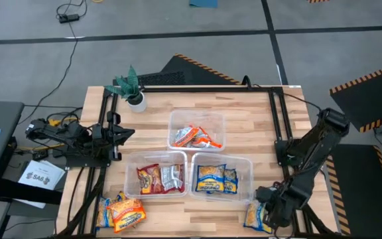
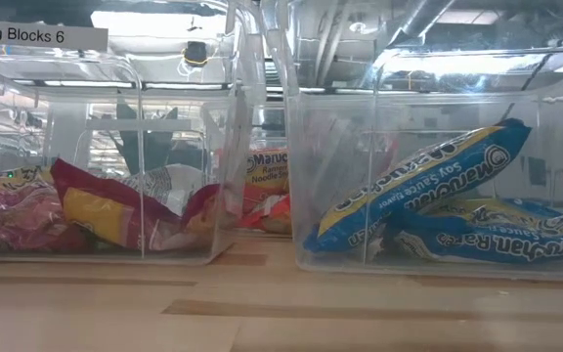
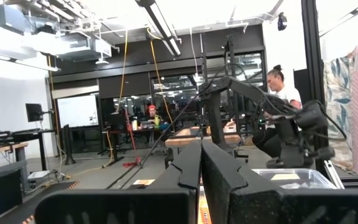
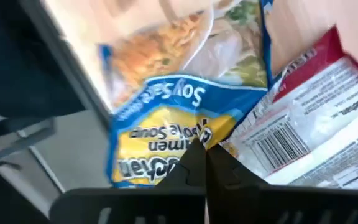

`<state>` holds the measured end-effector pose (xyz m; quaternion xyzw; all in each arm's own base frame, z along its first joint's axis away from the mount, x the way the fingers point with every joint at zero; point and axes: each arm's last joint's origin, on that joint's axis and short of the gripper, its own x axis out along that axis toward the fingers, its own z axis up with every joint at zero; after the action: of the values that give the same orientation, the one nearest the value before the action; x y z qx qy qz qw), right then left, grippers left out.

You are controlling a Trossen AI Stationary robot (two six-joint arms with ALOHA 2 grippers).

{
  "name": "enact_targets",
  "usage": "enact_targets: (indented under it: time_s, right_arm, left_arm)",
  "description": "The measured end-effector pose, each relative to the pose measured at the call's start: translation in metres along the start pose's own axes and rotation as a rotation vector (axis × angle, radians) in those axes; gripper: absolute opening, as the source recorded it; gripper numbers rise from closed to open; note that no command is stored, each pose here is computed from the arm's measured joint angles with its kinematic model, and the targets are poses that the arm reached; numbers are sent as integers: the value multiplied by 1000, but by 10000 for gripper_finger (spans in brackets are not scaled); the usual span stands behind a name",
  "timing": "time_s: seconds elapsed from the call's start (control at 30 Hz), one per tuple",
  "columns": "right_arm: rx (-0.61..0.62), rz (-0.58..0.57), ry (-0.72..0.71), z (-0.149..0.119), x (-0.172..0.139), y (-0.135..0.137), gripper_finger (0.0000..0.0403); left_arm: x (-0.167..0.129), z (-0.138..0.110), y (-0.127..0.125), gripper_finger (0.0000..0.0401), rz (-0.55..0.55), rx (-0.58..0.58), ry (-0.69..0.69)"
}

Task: Sort Maruchan noodles
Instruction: Put the blue noodle pack into the bottom right transparent bin

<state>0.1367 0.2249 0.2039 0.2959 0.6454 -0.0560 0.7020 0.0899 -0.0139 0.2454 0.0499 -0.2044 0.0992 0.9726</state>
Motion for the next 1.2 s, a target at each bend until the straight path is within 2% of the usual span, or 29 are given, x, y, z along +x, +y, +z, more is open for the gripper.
enact_targets:
  time_s: [0.2, 0.3, 0.47, 0.6, 0.7, 0.9, 1.03, 1.2]
  right_arm:
    - [-64, 163, -29, -4, -37, -2, 5]
    - [-64, 302, -51, -4, -58, 0, 5]
    - [-32, 519, -160, 2, -91, 2, 5]
    - [-110, 575, -289, 12, -117, 3, 5]
    - [-210, 556, -387, 25, -135, 4, 5]
    - [-433, 407, -627, 66, -155, 4, 6]
    - [-435, 291, -700, 94, -153, -3, 11]
    - [-389, 181, -663, 114, -145, -15, 15]
  left_arm:
    - [0, 0, 0, 0, 0, 0, 0]
    - [0, 0, 0, 0, 0, 0, 0]
    - [0, 0, 0, 0, 0, 0, -1]
    - [0, 0, 0, 0, 0, -1, -2]
    - [0, 0, 0, 0, 0, -1, -2]
    - [0, 0, 0, 0, 1, -1, -3]
    - [0, 0, 0, 0, 1, -1, -3]
    - [0, 0, 0, 0, 0, 0, -2]
